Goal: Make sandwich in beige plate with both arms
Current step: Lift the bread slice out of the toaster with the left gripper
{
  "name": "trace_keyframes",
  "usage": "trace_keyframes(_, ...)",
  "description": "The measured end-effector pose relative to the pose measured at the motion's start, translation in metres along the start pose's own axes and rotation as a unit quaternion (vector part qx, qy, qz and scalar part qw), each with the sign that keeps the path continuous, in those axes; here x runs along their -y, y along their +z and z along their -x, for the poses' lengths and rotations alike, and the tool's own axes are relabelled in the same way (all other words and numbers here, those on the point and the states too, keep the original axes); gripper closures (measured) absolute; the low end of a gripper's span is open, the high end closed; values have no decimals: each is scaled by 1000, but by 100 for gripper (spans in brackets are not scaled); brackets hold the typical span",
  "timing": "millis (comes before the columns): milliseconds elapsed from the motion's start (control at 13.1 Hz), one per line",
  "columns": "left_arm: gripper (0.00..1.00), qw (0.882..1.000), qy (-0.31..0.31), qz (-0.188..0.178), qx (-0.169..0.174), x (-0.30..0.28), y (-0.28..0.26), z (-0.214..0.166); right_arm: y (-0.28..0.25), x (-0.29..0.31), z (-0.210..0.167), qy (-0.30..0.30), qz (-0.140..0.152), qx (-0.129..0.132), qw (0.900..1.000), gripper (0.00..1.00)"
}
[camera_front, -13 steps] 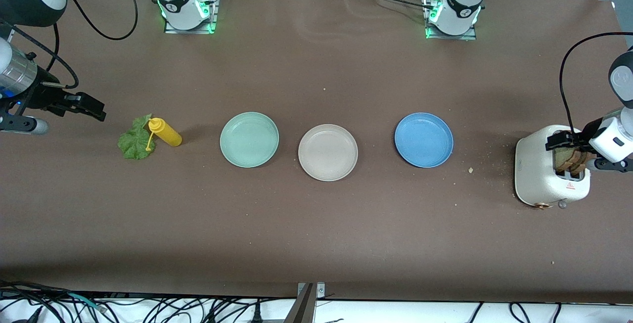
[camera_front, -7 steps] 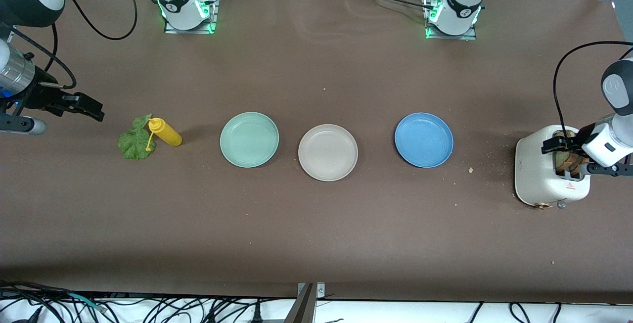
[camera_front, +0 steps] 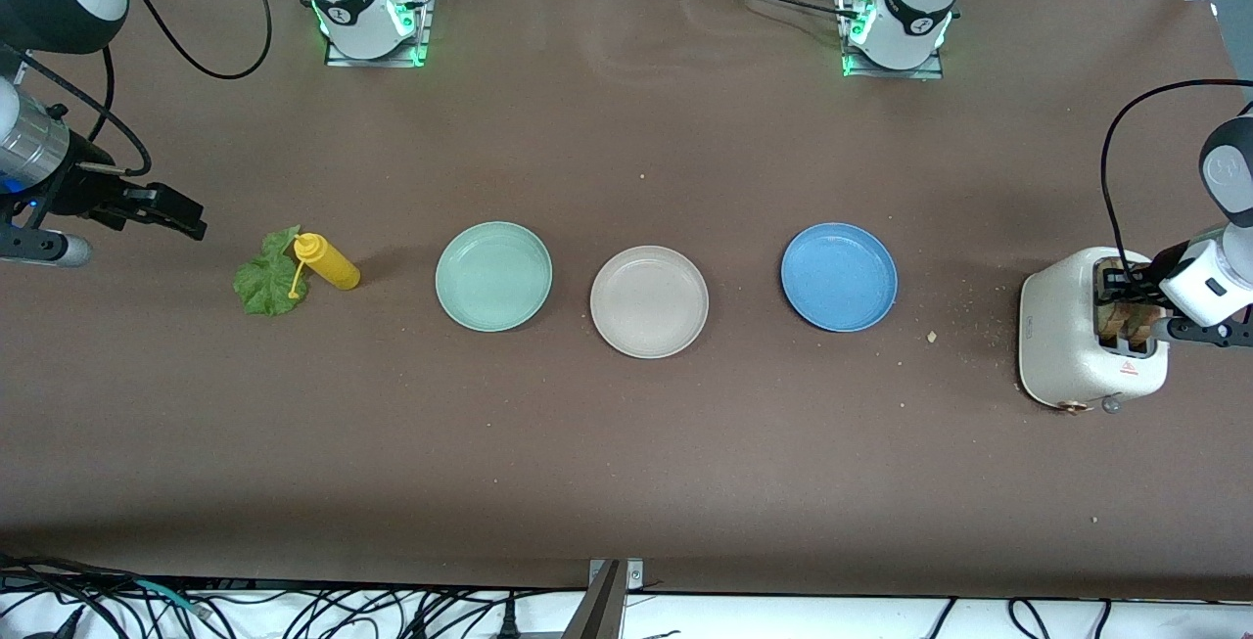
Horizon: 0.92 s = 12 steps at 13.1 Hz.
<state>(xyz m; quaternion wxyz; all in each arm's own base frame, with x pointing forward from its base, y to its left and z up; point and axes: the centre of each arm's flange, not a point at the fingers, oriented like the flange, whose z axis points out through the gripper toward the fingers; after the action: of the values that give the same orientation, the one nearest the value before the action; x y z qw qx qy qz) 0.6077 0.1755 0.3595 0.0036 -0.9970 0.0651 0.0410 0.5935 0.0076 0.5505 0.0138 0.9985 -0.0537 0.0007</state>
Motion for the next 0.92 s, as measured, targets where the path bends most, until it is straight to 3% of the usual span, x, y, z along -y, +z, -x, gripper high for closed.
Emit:
trace_keyframes(230, 87, 999, 45, 4, 8, 2, -24, -3, 0, 0, 0, 0, 0, 0, 1000, 0)
trace_keyframes(690, 91, 997, 77, 3, -1, -17, -154, -11, 0, 0, 0, 0, 0, 0, 1000, 0)
trace_keyframes(843, 91, 995, 90, 30, -16, -41, -174, -17, 0, -1, 0, 1, 0, 0, 1000, 0)
trace_keyframes(919, 91, 993, 91, 64, -25, -54, -175, -20, 0, -1, 0, 1, 0, 0, 1000, 0)
